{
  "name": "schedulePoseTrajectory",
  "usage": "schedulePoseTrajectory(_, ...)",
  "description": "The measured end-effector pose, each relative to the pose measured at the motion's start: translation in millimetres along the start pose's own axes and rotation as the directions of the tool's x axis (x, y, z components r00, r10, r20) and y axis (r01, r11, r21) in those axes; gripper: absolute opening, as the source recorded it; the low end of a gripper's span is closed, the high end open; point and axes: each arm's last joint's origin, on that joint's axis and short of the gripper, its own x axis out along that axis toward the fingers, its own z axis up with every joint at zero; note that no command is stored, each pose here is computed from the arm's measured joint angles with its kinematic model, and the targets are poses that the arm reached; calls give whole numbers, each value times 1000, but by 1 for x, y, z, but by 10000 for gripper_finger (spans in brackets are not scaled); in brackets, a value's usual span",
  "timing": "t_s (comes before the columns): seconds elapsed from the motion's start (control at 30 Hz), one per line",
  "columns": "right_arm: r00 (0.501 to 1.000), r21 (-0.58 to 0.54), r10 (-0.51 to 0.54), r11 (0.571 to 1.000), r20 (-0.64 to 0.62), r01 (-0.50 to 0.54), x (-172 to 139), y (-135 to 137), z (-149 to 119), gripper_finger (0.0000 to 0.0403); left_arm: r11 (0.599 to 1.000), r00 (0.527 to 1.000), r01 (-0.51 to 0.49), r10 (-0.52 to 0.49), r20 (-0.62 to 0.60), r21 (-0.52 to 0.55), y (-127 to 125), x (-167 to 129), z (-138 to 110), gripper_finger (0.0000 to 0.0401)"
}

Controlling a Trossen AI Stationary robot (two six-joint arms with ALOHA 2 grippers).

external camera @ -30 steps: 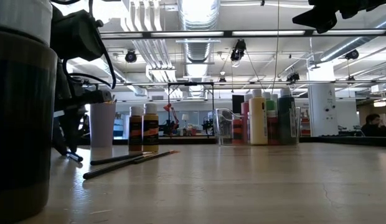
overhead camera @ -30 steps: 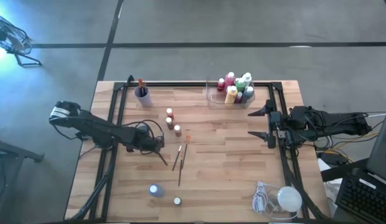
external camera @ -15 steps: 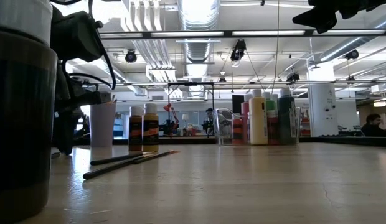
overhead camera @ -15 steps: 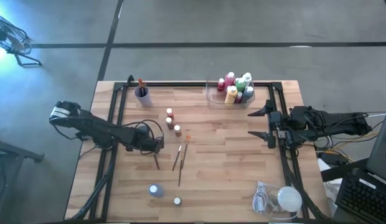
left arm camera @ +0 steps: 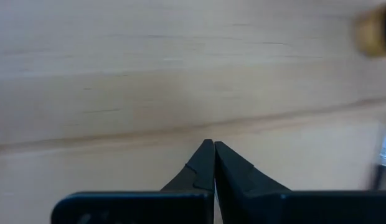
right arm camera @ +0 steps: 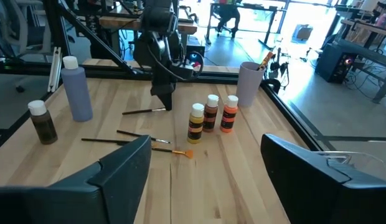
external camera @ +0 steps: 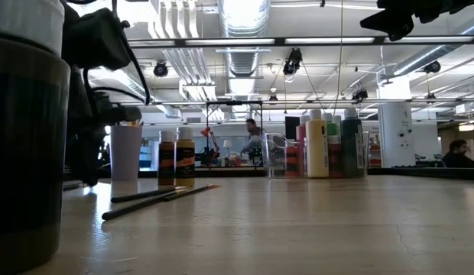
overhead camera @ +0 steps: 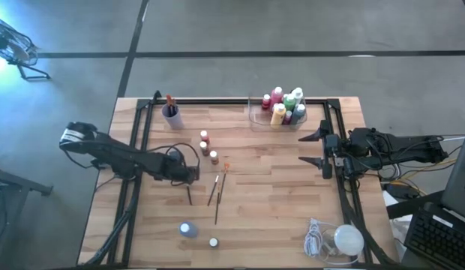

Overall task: Pick & Place Paint Supplies
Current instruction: Put the silver paint brush into the violet cup

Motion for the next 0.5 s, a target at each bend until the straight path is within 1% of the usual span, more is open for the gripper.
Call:
schedulePoseTrajectory(0.17,1000,0,0,1000,1,0,0,0,0,282,996,998,62,-63,3,56,-9,-12,2,1)
schedulePoseTrajectory(0.3,1000,0,0,1000,1,0,0,0,0,273,986,992,121,-123,10,112,-16,-25,5,1)
schedulePoseTrajectory(0.5,1000,0,0,1000,0,0,0,0,0,259,954,968,209,-234,95,217,-23,-50,14,1)
